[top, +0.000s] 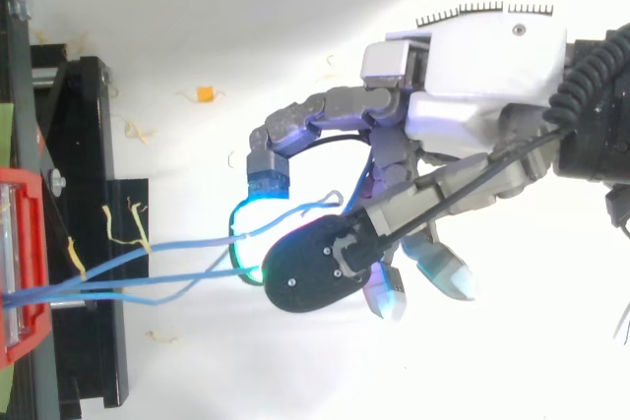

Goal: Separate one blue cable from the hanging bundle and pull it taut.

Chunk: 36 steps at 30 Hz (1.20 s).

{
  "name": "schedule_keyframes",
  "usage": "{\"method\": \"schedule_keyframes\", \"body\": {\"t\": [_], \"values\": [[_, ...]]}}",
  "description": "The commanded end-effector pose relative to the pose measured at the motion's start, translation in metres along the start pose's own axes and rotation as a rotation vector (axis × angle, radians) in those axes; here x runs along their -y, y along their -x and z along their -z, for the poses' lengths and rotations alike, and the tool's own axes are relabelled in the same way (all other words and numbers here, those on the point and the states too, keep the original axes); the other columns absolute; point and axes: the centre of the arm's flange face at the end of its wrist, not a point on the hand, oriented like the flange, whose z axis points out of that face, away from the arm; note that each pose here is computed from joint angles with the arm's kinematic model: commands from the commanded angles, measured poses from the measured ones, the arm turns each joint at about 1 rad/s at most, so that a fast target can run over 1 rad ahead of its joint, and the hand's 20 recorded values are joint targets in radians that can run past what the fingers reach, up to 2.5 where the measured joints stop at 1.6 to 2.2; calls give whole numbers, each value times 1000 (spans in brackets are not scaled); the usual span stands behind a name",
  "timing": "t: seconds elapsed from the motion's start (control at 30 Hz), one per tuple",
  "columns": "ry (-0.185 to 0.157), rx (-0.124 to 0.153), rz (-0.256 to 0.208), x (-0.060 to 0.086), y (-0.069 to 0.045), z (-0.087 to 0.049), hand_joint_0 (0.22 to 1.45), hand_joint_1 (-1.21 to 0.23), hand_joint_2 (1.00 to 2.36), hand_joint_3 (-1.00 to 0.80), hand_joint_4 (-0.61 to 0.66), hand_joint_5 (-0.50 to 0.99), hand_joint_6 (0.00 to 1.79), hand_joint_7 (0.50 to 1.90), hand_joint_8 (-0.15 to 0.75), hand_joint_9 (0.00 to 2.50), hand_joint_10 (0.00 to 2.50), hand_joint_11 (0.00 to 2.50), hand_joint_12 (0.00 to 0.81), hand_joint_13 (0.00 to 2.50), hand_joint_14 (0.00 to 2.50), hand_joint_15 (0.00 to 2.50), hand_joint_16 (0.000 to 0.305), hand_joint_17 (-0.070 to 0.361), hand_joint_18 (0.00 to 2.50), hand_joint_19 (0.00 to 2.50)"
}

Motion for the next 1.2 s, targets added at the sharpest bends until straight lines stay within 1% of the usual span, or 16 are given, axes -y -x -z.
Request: {"method": "schedule_keyframes", "body": {"t": [0.0, 0.1, 0.23, 0.27, 0.3, 0.4, 0.5, 0.63, 0.7, 0.73, 0.87, 0.97, 1.0, 1.03, 1.13, 1.17], "values": [[2, 8, 3, -1, 2, 0, 694, -669, 1000, -500, 143, 137, 504, 1273, 159, 2009, 22, 501, 313, 1459, 20, 583, 46, 104, 981, 538], [2, 8, 3, -1, 2, 0, 659, -572, 1000, -500, 149, 138, 504, 1264, 140, 2019, 18, 469, 309, 1464, 20, 582, 47, 105, 980, 538], [2, 8, 5, -1, 2, 0, 661, -564, 1000, -500, 152, 139, 503, 1267, 120, 2028, 17, 437, 308, 1470, 20, 575, 47, 106, 973, 533], [2, 8, 5, -1, 2, 0, 671, -577, 1000, -500, 158, 139, 503, 1269, 111, 2032, 19, 431, 313, 1471, 18, 565, 48, 107, 981, 532], [2, 8, 5, -1, 2, 0, 700, -633, 1006, -438, 163, 139, 503, 1272, 110, 2037, 17, 442, 313, 1471, 19, 564, 47, 107, 982, 530], [2, 9, 5, -1, 2, 0, 727, -686, 1012, -329, 170, 140, 504, 1283, 120, 2036, 18, 446, 320, 1462, 19, 554, 47, 106, 978, 536], [2, 8, 6, -1, 2, 0, 734, -707, 1015, -270, 175, 140, 504, 1284, 147, 2022, 19, 475, 324, 1453, 17, 552, 47, 105, 967, 541], [2, 9, 8, -1, 2, 0, 736, -712, 1016, -243, 170, 141, 504, 1283, 168, 2022, 21, 493, 327, 1444, 19, 555, 47, 105, 965, 544], [2, 9, 9, -1, 2, 0, 727, -717, 1019, -189, 151, 141, 504, 1285, 193, 2003, 21, 500, 328, 1432, 17, 560, 47, 105, 962, 544], [2, 9, 11, -1, 2, 0, 724, -717, 1020, -175, 143, 141, 504, 1282, 188, 2001, 20, 508, 327, 1432, 17, 557, 47, 105, 963, 541], [2, 9, 12, -1, 2, 0, 705, -783, 1018, -110, 97, 144, 504, 1286, 212, 1993, 22, 495, 333, 1432, 18, 538, 51, 114, 978, 501], [2, 9, 11, -1, 2, 0, 691, -844, 1017, -146, 90, 143, 504, 1311, 221, 1967, 20, 488, 335, 1431, 17, 547, 51, 115, 976, 490], [2, 9, 12, -1, 2, 0, 675, -922, 1016, -178, 119, 139, 503, 1327, 229, 1953, 21, 497, 342, 1423, 17, 543, 52, 118, 978, 480], [2, 9, 12, -1, 2, 0, 672, -945, 1016, -191, 132, 136, 504, 1338, 228, 1943, 19, 497, 341, 1412, 18, 550, 53, 119, 972, 481], [2, 9, 12, -1, 2, 0, 655, -1002, 1009, -371, 190, 129, 502, 1351, 220, 1910, 22, 515, 328, 1366, 18, 567, 51, 114, 923, 531], [2, 9, 12, -1, 2, 0, 610, -986, 1000, -500, 190, 131, 502, 1330, 212, 1917, 18, 478, 322, 1368, 18, 565, 51, 115, 924, 527]]}}
